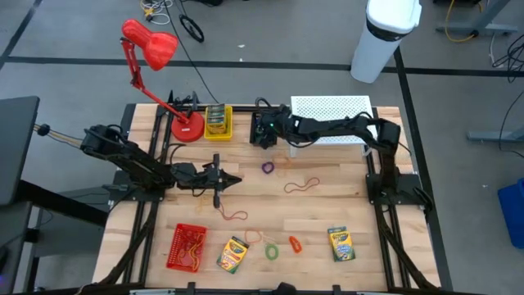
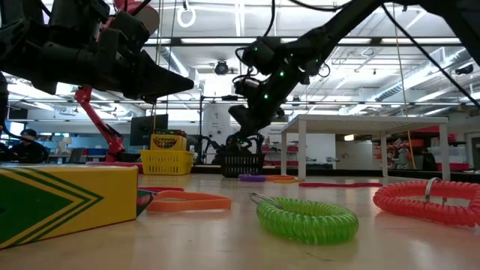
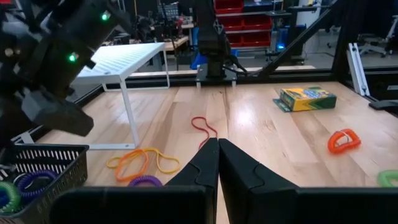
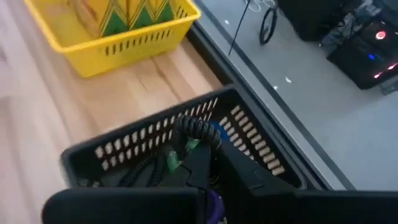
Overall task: Pick & Place Office Desk Supplies
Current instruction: Put the black spiral keychain into the black bin, then put the red rubber band into the red bin
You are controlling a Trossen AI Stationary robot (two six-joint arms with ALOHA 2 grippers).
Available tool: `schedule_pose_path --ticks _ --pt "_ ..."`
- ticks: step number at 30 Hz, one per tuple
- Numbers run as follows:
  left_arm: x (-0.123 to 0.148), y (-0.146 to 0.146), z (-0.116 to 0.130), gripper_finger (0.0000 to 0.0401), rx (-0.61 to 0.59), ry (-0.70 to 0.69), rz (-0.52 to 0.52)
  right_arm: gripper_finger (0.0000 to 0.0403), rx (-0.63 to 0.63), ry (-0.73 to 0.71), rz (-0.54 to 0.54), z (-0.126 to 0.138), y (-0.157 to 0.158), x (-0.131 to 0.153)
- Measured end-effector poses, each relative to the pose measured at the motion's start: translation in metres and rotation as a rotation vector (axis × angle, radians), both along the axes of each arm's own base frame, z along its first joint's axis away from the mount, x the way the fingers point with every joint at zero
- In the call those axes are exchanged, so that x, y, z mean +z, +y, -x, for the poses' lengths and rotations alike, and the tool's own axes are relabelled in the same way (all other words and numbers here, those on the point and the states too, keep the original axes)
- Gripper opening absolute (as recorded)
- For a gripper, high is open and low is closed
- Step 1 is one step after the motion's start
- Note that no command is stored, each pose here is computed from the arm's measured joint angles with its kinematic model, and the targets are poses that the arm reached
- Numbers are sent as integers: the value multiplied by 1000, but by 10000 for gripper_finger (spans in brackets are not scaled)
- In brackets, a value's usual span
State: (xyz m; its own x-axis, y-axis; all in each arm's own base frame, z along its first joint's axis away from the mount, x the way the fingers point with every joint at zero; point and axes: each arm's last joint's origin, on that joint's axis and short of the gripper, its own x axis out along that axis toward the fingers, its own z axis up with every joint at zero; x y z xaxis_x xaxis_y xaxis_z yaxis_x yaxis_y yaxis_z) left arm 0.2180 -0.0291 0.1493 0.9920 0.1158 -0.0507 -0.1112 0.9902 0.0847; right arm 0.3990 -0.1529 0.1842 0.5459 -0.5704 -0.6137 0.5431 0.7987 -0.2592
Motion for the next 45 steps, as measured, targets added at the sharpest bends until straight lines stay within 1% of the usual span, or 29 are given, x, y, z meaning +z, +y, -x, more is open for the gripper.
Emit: schedule_pose_path --ticks 3,5,10,12,14,16,18,21,23,24,25,28,30,32,36,41,45 --pt "0 0 0 16 1 0 0 30 -6 8 -1 1 -1 -1" --pt "0 0 0 16 2 -4 1 43 -14 6 11 0 0 0" --pt "0 0 0 16 2 -2 0 106 -40 -22 -6 0 3 2" --pt "1 0 0 16 3 -8 1 131 -27 -9 -4 -1 6 1" --pt "1 0 0 16 3 -8 1 142 -26 30 8 3 12 7" --pt "1 0 0 16 2 -12 2 136 -12 43 45 6 23 21" --pt "2 0 0 16 1 -22 4 113 23 31 68 10 41 35" --pt "2 0 0 16 0 -28 47 59 111 -21 84 22 75 44" --pt "3 0 -1 16 -10 -31 77 20 170 -77 92 33 98 44" --pt "4 0 -2 16 -11 -35 79 10 203 -116 90 39 110 42" --pt "5 0 -3 16 -11 -40 81 9 226 -148 83 45 120 38" --pt "10 -2 -9 16 -15 -44 90 27 272 -249 69 65 147 22" --pt "11 -4 -15 16 -38 -13 115 31 305 -323 77 76 164 14" --pt "12 -5 -21 16 -48 34 131 26 328 -370 89 85 179 6" --pt "10 -9 -33 16 -42 182 96 6 374 -401 93 98 203 -4" --pt "10 -19 -40 17 -45 348 46 12 466 -410 48 107 233 -7" --pt "12 -32 -42 26 -41 451 6 6 473 -417 78 114 253 -6"
